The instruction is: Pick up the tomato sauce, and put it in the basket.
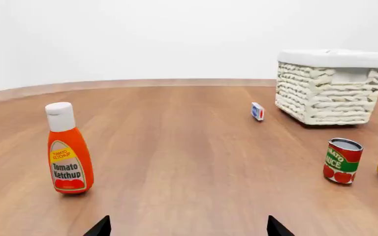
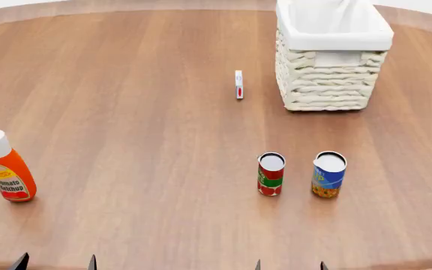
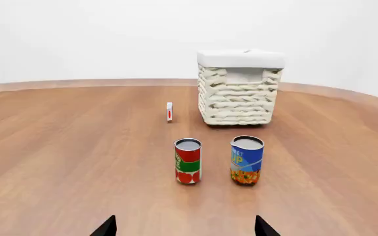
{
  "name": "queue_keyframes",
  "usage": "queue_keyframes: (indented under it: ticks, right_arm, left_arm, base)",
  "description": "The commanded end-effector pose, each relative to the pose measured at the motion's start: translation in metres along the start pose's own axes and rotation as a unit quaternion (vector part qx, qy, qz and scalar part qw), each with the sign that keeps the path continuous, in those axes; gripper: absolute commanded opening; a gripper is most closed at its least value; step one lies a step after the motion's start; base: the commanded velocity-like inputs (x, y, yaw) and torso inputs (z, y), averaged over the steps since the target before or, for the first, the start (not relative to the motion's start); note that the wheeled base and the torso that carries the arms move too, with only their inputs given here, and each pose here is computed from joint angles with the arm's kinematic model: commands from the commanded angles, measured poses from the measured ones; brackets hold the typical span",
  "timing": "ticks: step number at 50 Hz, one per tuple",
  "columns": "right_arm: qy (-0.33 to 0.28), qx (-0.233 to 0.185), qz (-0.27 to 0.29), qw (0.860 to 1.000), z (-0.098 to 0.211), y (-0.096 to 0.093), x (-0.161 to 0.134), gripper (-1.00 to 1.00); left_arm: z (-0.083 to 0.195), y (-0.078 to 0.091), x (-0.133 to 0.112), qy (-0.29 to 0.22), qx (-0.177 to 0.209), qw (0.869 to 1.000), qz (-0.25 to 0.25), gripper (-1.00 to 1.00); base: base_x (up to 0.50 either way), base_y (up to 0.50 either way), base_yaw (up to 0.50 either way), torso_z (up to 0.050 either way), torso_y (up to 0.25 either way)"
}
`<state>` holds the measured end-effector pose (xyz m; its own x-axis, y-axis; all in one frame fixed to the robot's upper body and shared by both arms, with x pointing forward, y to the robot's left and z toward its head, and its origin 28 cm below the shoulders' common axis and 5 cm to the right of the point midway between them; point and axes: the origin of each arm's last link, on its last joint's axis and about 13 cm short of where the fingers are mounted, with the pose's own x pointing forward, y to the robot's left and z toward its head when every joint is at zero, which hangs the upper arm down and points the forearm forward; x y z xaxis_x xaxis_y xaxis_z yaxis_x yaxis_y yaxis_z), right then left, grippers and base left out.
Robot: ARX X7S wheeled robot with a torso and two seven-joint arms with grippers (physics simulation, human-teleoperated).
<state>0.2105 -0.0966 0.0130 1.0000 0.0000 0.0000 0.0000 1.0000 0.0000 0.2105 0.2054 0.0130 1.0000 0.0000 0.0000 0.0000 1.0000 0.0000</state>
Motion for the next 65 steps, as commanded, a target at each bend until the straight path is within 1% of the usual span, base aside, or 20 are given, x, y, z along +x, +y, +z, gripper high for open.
queue_keyframes:
  ticks: [1,2,5,6,8,13,16,18,20,22,26,27,28,31,33,36,39,46,54,65]
  right_arm:
    - [0.0,0.0,0.0,1.0,0.0,0.0,0.0,1.0]
    - [-0.008,-0.025,-0.002,1.0,0.005,-0.001,-0.002,1.0]
    - [-0.008,-0.007,-0.021,1.0,0.013,-0.003,-0.003,1.0]
    - [-0.038,0.0,-0.02,0.999,0.018,-0.003,-0.006,1.0]
    - [-0.038,0.005,-0.006,0.999,0.026,-0.003,-0.011,1.0]
    - [-0.049,-0.004,-0.006,0.999,0.04,-0.003,-0.015,1.0]
    - [-0.056,0.007,0.001,0.998,0.05,-0.003,-0.017,1.0]
    - [-0.094,0.0,0.02,0.995,0.059,-0.003,-0.02,1.0]
    - [-0.099,0.02,0.016,0.995,0.069,-0.004,-0.022,1.0]
    - [-0.111,0.016,0.006,0.994,0.076,-0.004,-0.022,1.0]
    - [-0.118,0.025,0.067,0.991,0.083,-0.004,-0.029,1.0]
    - [-0.126,0.02,0.038,0.991,0.086,-0.005,-0.03,1.0]
    - [-0.126,0.007,0.037,0.991,0.086,-0.005,-0.031,1.0]
    - [-0.132,0.015,0.029,0.991,0.089,-0.006,-0.034,1.0]
    - [-0.117,0.024,0.045,0.992,0.091,-0.007,-0.036,1.0]
    - [-0.128,-0.001,0.023,0.991,0.096,-0.008,-0.035,1.0]
    - [-0.134,0.024,0.058,0.989,0.101,-0.009,-0.04,1.0]
    - [-0.142,0.002,0.04,0.989,0.102,-0.009,-0.04,1.0]
    - [-0.122,-0.009,0.03,0.992,0.093,-0.011,-0.036,1.0]
    - [-0.103,-0.006,0.024,0.994,0.085,-0.015,-0.033,1.0]
  left_arm:
    - [-0.001,0.0,-0.001,0.0,0.0,1.0,0.0,1.0]
    - [0.007,0.001,-0.002,-0.008,-0.003,1.0,-0.001,1.0]
    - [0.016,0.002,-0.005,-0.014,-0.02,1.0,-0.011,1.0]
    - [0.02,0.002,-0.008,-0.021,-0.02,1.0,-0.01,1.0]
    - [0.027,0.001,-0.013,-0.032,-0.014,0.999,-0.011,1.0]
    - [0.038,0.002,-0.014,-0.043,-0.01,0.999,-0.013,1.0]
    - [0.049,0.003,-0.014,-0.054,-0.011,0.998,-0.011,1.0]
    - [0.056,0.004,-0.015,-0.06,-0.011,0.998,-0.012,1.0]
    - [0.062,0.003,-0.016,-0.067,-0.009,0.998,-0.011,1.0]
    - [0.068,0.003,-0.018,-0.074,-0.007,0.997,-0.013,1.0]
    - [0.075,0.003,-0.019,-0.074,-0.015,0.997,-0.028,1.0]
    - [0.078,0.003,-0.02,-0.08,-0.013,0.996,-0.026,1.0]
    - [0.084,0.004,-0.02,-0.084,-0.011,0.996,-0.024,1.0]
    - [0.093,0.004,-0.022,-0.094,-0.017,0.995,-0.032,1.0]
    - [0.095,0.004,-0.023,-0.097,-0.016,0.995,-0.032,1.0]
    - [0.095,0.005,-0.023,-0.098,-0.013,0.995,-0.033,1.0]
    - [0.095,0.005,-0.023,-0.097,-0.015,0.995,-0.032,1.0]
    - [0.095,0.006,-0.022,-0.098,-0.017,0.995,-0.032,1.0]
    - [0.079,0.007,-0.008,-0.072,-0.02,0.997,-0.031,1.0]
    - [0.088,0.007,-0.017,-0.086,-0.024,0.995,-0.037,1.0]
  base:
    - [0.0,0.0,0.0,0.0,0.0]
    - [0.0,0.0,0.0,0.0,0.0]
    - [0.0,0.0,0.0,0.0,0.0]
    - [0.0,0.0,0.0,0.0,0.0]
    - [0.0,0.0,0.0,0.0,0.0]
    - [0.0,0.0,0.0,0.0,0.0]
    - [0.0,0.0,0.0,0.0,0.0]
    - [0.0,0.0,0.0,0.0,0.0]
    - [0.0,0.0,0.0,0.0,0.0]
    - [0.0,0.0,0.0,0.0,0.0]
    - [0.0,0.0,0.0,0.0,0.0]
    - [0.0,0.0,0.0,0.0,0.0]
    - [0.0,0.0,0.0,0.0,0.0]
    - [0.0,0.0,0.0,0.0,0.0]
    - [0.0,0.0,0.0,0.0,0.0]
    - [0.0,0.0,0.0,0.0,0.0]
    - [0.12,0.0,0.0,0.0,0.0]
    - [0.5,0.0,0.0,0.0,0.0]
    - [0.5,0.0,0.0,0.0,0.0]
    - [0.5,0.0,0.0,0.0,0.0]
